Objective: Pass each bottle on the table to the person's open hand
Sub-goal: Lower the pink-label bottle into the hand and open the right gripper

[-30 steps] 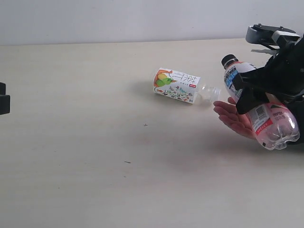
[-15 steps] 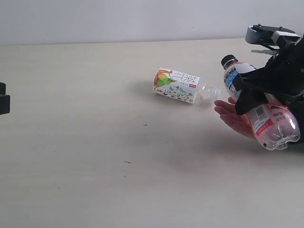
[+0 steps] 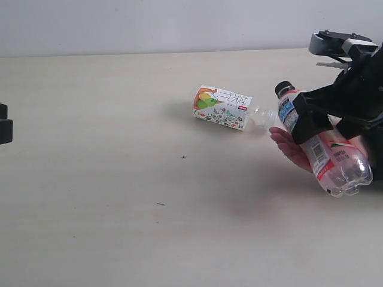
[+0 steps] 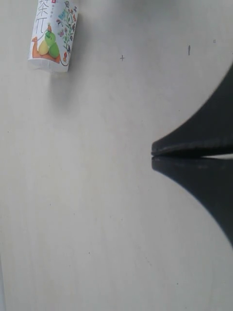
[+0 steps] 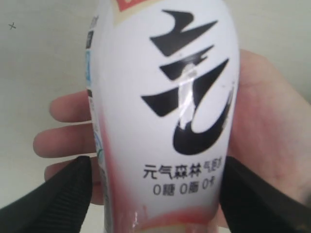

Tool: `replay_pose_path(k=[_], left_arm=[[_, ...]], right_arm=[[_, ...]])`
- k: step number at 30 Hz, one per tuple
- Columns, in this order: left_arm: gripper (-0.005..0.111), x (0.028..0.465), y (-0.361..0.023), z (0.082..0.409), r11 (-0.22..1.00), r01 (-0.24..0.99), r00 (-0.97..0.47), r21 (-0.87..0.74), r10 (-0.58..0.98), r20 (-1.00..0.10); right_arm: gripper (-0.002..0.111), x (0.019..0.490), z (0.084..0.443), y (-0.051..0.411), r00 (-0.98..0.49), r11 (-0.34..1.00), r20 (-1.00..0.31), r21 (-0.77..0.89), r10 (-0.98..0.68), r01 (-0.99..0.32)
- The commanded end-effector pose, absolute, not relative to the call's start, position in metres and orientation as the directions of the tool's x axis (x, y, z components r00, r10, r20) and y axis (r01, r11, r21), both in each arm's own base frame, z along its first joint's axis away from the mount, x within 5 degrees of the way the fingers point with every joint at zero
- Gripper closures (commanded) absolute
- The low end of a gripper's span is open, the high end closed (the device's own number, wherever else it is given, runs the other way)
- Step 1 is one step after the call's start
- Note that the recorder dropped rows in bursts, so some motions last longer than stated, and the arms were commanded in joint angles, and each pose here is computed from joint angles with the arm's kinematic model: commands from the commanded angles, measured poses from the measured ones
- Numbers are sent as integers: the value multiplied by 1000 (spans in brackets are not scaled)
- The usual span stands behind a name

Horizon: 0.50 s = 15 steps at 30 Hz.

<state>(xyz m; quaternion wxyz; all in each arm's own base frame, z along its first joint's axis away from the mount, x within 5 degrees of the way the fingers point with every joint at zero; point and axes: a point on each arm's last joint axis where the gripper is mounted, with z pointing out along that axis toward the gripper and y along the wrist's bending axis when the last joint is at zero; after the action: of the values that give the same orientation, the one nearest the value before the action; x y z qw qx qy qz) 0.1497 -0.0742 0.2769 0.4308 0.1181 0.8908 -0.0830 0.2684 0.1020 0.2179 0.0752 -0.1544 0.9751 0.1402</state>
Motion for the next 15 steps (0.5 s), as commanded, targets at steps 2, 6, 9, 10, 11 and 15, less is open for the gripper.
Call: replay_pose_path(k=[2, 6, 9, 10, 11, 15], left_arm=[[107, 149, -74, 277, 958, 280, -594, -55, 128, -794], [107, 149, -74, 277, 958, 280, -594, -55, 128, -794], [107, 149, -74, 277, 958, 280, -594, -55, 128, -794], [107, 149, -74, 277, 958, 280, -594, -55, 128, -794], [107, 149, -74, 277, 958, 280, -594, -55, 128, -794], [107, 149, -74, 277, 958, 280, -594, -55, 128, -794]], right_arm=[[39, 270, 217, 103, -934, 911, -215, 242, -285, -334], [39, 270, 219, 104, -934, 910, -220, 247, -282, -332], [39, 270, 225, 104, -932, 908, -238, 253, -275, -333], [39, 271, 230, 105, -928, 907, -252, 253, -275, -338], [39, 272, 235, 105, -924, 906, -267, 253, -272, -340], [39, 274, 268, 105, -884, 899, -392, 240, -256, -367]])
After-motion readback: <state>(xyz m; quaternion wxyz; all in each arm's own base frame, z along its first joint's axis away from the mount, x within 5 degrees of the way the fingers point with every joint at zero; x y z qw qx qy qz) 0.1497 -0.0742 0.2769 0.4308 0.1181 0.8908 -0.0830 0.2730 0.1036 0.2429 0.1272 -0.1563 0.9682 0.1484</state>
